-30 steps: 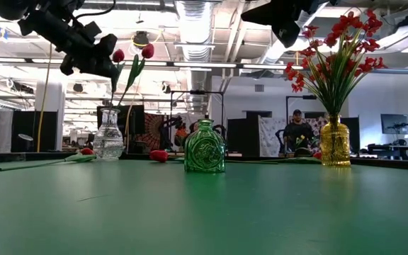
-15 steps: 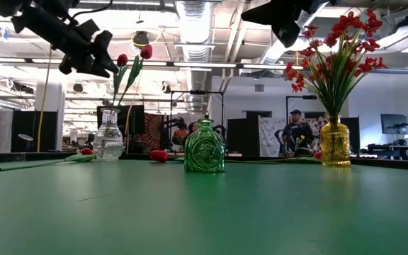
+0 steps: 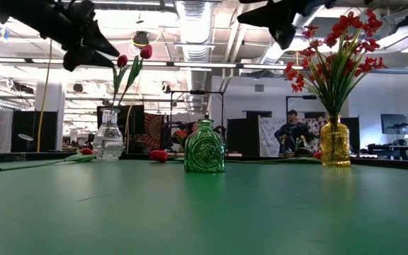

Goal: Sort flowers into vase by color
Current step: Put the red tulip into the transparent vase

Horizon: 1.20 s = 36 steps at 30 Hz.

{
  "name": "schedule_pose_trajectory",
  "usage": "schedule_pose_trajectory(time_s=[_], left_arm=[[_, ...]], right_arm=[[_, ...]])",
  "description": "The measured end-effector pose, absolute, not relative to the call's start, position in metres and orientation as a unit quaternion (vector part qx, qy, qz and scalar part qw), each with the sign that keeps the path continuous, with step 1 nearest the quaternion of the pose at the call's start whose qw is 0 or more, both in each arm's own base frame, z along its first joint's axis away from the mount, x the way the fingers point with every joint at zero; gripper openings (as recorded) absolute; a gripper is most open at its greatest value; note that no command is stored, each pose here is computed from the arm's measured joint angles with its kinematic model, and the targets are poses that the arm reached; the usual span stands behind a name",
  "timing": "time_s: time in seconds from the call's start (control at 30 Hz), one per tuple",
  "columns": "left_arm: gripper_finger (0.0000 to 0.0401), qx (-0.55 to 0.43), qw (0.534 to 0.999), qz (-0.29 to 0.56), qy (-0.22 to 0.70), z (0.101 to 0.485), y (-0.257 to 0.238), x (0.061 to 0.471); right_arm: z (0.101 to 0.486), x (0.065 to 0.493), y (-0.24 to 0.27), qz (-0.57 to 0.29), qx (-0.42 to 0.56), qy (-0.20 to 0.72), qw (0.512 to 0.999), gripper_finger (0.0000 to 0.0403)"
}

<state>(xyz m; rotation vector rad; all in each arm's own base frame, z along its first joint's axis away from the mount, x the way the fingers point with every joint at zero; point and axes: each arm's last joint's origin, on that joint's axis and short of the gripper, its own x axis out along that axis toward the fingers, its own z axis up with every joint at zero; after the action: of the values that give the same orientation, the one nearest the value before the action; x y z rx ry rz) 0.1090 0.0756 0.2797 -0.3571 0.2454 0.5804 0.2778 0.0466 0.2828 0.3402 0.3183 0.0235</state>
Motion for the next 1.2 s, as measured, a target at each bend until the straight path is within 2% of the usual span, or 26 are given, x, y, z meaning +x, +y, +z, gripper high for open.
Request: schedule_pose_trajectory(time_s=[0.3, 0.47, 0.73, 0.93, 1.07, 1.2], left_arm=[[0.0188, -0.152, 0.954, 0.155, 0.205, 0.264, 0.035, 0.152], [0.0188, -0.091, 0.955, 0.12, 0.257, 0.248, 0.009, 0.177], [0.0187, -0.034, 0.956, 0.093, 0.277, 0.22, -0.01, 0.241], [0.0187, 0.071, 0.922, 0.144, 0.352, 0.229, 0.001, 0.307], [0.0187, 0.107, 0.912, 0.154, 0.364, 0.249, 0.03, 0.347], [0.0187, 0.12, 0.912, 0.152, 0.362, 0.27, 0.07, 0.37]], right_arm=[[0.283, 0.28, 0.03, 0.01, 0.178, 0.155, 0.972, 0.0175], [0.283, 0.28, 0.03, 0.012, 0.179, 0.156, 0.971, 0.0175], [0.283, 0.28, 0.034, 0.019, 0.177, 0.161, 0.971, 0.0175], [0.279, 0.277, 0.045, 0.028, 0.201, 0.183, 0.962, 0.0175], [0.276, 0.275, 0.052, 0.027, 0.224, 0.201, 0.953, 0.0175], [0.275, 0.272, 0.062, 0.024, 0.239, 0.209, 0.948, 0.0175]])
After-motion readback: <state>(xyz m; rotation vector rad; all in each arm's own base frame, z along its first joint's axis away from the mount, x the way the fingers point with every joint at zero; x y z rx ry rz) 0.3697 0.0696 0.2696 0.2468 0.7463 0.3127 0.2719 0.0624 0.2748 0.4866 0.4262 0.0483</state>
